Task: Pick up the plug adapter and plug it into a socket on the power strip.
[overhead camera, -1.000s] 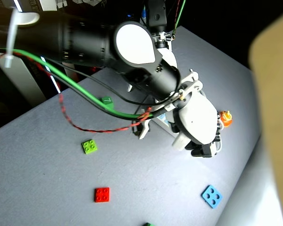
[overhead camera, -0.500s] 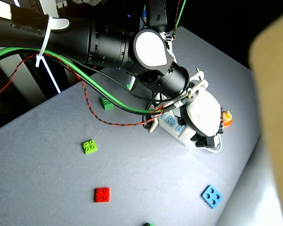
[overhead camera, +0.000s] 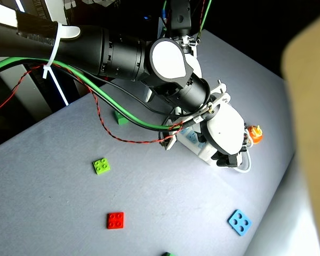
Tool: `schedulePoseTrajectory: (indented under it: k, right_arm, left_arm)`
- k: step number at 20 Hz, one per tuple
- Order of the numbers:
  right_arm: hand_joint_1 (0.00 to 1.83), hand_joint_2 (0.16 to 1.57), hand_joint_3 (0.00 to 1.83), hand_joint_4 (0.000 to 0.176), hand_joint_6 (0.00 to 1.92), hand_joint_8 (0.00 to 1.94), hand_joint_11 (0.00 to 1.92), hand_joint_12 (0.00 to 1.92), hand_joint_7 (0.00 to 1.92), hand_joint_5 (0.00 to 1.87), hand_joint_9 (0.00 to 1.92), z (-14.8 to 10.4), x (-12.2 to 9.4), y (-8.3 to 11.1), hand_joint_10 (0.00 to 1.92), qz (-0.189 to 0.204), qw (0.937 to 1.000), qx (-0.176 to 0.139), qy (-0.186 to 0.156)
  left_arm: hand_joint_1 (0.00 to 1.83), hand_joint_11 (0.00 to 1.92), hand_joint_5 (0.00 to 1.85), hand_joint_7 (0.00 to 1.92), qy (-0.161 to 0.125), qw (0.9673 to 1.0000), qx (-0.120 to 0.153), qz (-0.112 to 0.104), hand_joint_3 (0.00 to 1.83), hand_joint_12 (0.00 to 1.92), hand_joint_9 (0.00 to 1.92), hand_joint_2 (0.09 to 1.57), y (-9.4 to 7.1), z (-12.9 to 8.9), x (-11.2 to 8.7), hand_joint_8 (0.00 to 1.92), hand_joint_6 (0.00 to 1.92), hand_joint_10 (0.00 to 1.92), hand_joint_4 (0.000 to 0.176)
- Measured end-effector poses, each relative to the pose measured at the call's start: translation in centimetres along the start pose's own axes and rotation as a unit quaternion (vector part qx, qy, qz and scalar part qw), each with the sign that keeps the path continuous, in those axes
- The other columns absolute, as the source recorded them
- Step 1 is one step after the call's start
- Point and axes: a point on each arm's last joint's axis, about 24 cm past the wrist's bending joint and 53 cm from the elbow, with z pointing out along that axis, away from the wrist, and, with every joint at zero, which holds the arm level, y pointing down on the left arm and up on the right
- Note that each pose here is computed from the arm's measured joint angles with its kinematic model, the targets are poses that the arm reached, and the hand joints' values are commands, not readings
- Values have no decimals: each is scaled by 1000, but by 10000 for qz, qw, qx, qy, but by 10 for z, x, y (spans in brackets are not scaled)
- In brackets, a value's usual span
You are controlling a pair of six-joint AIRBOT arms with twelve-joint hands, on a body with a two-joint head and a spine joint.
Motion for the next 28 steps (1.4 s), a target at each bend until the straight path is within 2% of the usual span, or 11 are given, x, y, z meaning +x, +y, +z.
schedulePoseTrajectory:
  k: [7, 8, 10, 12, 14, 20, 21, 23, 25, 27, 28]
  right_arm:
    - [1259, 1086, 0, 0, 787, 959, 542, 1216, 1100, 1004, 1002, 0, -1, 1, 644, 9, 10000, -16, -20]
    - [1362, 1076, 5, 0, 718, 863, 551, 1212, 1122, 1021, 950, 0, -1, 2, 1085, 7, 10000, -27, -37]
    - [1386, 1078, 0, 0, 713, 844, 544, 1218, 1126, 1022, 929, 0, 0, 4, 1202, -21, 10000, -66, -39]
    - [1265, 1081, 0, 0, 763, 927, 553, 1214, 1116, 1021, 977, 0, 0, 5, 738, -30, 10000, -77, -40]
    - [1264, 1075, 2, 0, 745, 932, 553, 1216, 1119, 1030, 1003, 0, 0, 4, 678, -40, 10000, -74, -45]
    - [1258, 1082, 1, 0, 789, 938, 541, 1233, 1108, 1009, 1008, 2, -1, 4, 649, -16, 10000, -70, -58]
    - [1363, 1071, 4, 0, 700, 843, 547, 1229, 1134, 1037, 957, 2, -1, 4, 1073, -17, 10000, -68, -59]
    - [1281, 1081, 6, 0, 771, 936, 521, 1237, 1103, 1011, 917, 3, -1, 3, 912, -48, 9999, -69, -58]
    - [1376, 1101, 0, 0, 815, 924, 528, 1228, 1073, 957, 891, 3, -1, 2, 1220, -87, 9999, -57, -69]
    - [1388, 1077, 0, 0, 706, 848, 549, 1217, 1125, 1026, 932, 3, -2, 1, 1198, -96, 9999, -42, -67]
    - [1285, 1081, 4, 0, 765, 933, 526, 1228, 1106, 1013, 918, 3, -2, 1, 915, -116, 9999, -44, -64]
  left_arm:
    - [0, 5, 53, 38, 46, 10000, -10, 77, 1, 4, 10, 1194, 2, 0, 2, 0, 2, 1, 0]
    - [0, 3, 53, 30, 56, 9999, -22, 81, 1, 3, 3, 1196, 3, 0, 3, 0, 1, 0, 0]
    - [0, 12, 56, 35, 60, 9999, -20, 93, 0, 7, 8, 1194, 3, 0, 3, 3, 2, 3, 0]
    - [0, 22, 62, 56, 75, 9999, -42, 122, 0, 13, 31, 1192, 5, 0, 5, 8, 3, 9, 0]
    - [0, 12, 61, 54, 71, 9999, -42, 137, 0, 9, 27, 1193, 5, 0, 5, 6, 2, 6, 0]
    - [0, 0, 59, 48, 86, 9998, -39, 175, 0, 4, 22, 1187, 5, 0, 6, 1, 2, 1, 0]
    - [0, 0, 48, 40, 88, 9998, -43, 182, 0, 0, 14, 1187, 5, 0, 6, 0, 0, 0, 0]
    - [0, 0, 51, 39, 91, 9998, -41, 186, 0, 0, 10, 1191, 5, 0, 6, 6, 6, 4, 0]
    - [0, 7, 60, 53, 98, 9998, -37, 197, 0, 3, 20, 1188, 5, 0, 6, 10, 9, 8, 0]
    - [0, 2, 56, 45, 105, 9997, -42, 205, 0, 1, 15, 1183, 6, 0, 7, 6, 5, 4, 0]
    - [0, 0, 52, 38, 107, 9997, -41, 203, 0, 0, 7, 1186, 6, 0, 7, 2, 3, 1, 0]
